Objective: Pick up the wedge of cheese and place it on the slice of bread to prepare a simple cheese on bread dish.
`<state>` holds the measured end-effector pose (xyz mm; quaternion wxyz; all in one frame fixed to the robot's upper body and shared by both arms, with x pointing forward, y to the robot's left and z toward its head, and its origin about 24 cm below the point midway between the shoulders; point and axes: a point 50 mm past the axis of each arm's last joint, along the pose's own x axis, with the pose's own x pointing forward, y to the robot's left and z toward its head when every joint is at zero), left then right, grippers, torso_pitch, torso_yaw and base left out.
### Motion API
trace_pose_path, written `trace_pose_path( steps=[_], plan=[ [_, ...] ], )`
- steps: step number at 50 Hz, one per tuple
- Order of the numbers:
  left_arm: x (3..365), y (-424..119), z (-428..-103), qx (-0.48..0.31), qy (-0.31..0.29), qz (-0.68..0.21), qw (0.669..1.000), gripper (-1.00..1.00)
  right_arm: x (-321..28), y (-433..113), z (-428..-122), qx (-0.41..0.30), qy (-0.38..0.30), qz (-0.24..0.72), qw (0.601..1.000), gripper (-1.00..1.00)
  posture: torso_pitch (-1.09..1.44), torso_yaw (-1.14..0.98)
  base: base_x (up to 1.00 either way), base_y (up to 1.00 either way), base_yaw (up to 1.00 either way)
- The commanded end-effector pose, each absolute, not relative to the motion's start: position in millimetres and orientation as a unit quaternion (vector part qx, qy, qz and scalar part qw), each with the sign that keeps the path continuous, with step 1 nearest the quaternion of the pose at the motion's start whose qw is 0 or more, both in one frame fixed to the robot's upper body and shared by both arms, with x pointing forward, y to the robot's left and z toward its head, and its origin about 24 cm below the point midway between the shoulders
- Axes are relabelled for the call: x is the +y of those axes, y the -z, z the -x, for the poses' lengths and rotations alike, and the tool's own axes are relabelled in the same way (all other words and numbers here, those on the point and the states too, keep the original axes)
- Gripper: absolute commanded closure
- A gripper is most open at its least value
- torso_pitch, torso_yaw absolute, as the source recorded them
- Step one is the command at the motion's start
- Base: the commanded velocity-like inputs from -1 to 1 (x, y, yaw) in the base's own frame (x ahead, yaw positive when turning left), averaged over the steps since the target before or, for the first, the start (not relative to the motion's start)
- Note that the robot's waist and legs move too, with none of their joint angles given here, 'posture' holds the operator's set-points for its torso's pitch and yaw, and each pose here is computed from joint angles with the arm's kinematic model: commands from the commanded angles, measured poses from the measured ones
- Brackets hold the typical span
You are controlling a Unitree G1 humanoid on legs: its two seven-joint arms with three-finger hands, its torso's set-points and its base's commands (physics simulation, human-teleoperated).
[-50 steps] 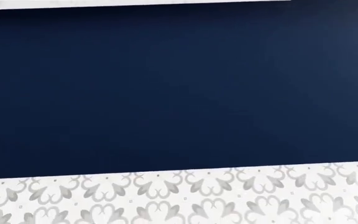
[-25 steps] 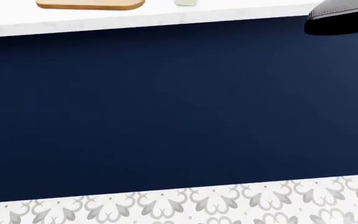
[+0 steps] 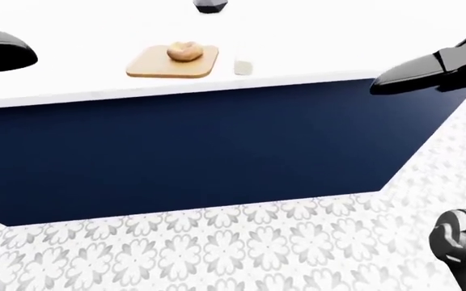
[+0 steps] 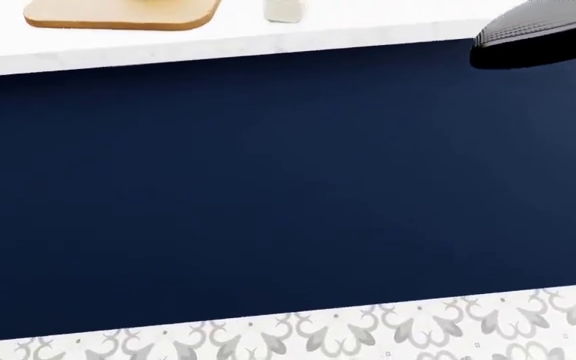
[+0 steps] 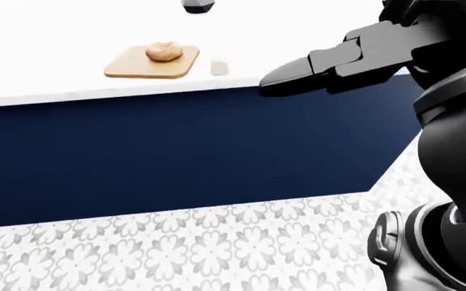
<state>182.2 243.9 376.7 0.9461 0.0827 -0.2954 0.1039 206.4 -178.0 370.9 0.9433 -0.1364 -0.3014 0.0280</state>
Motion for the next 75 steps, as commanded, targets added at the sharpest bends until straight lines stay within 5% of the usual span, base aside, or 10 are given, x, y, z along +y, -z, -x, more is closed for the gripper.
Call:
trace_pose_path(
  steps=[1,75],
  plan=[
    [246,-383,-178,-0.313,-0.114,-0.081,0.939,-1.00,-178,-375,-205,-0.313,-0.027,0.133,0.940,-1.00,0.00,0.00,0.00,0.00,0.00],
    [238,-384,-183,-0.314,-0.105,-0.097,0.938,-1.00,-165,-372,-214,-0.304,-0.040,0.148,0.940,-1.00,0.00,0.00,0.08,0.00,0.00]
  ],
)
